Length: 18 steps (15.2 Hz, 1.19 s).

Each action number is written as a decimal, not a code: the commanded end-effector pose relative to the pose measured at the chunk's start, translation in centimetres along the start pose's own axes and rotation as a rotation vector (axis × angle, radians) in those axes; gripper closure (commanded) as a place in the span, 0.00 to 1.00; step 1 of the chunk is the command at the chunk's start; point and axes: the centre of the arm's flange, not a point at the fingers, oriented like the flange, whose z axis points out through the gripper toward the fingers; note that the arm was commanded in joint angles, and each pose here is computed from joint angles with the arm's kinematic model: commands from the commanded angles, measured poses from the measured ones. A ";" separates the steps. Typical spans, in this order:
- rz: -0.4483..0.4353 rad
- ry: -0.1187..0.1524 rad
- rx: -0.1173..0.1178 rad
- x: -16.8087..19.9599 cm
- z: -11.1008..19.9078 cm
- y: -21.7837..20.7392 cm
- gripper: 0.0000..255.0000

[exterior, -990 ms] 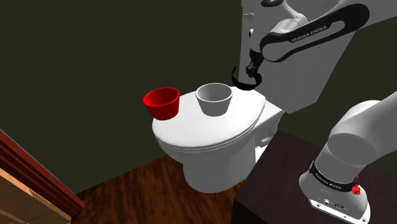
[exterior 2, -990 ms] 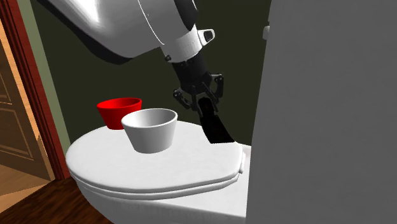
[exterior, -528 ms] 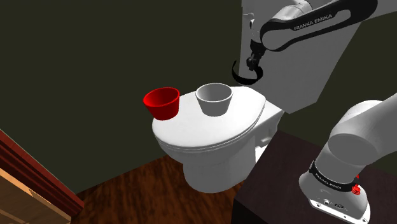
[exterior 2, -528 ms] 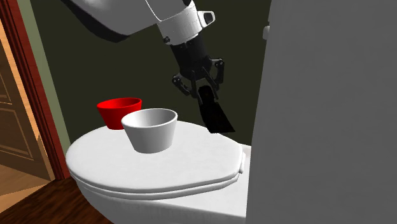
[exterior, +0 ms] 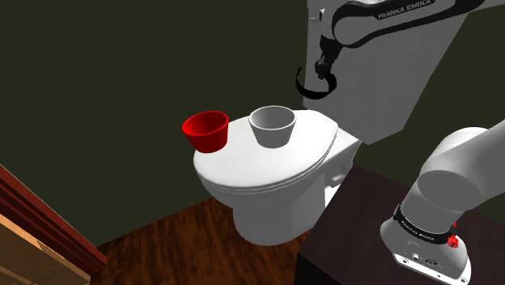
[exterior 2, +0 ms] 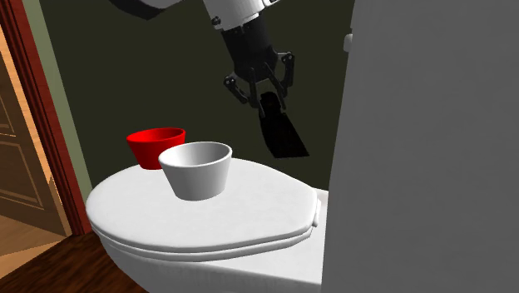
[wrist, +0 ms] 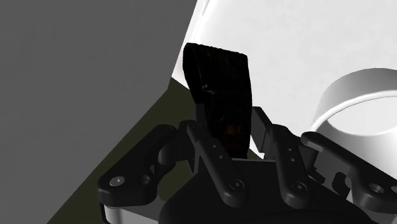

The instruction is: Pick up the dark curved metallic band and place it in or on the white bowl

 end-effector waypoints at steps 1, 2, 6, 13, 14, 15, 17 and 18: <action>0.000 0.000 0.000 0.2 -0.9 0.4 1.00; 0.000 0.000 0.000 0.3 -1.4 0.6 1.00; 0.000 0.000 0.000 0.9 -3.3 1.3 1.00; 0.000 0.000 0.000 2.4 -7.0 0.2 1.00; 0.000 0.000 0.000 2.8 -7.7 -0.9 1.00; 0.000 0.000 0.000 3.2 -8.3 -1.9 1.00; 0.000 0.000 0.000 4.1 -9.7 -4.0 1.00; 0.000 0.000 0.000 4.5 -10.4 -5.1 1.00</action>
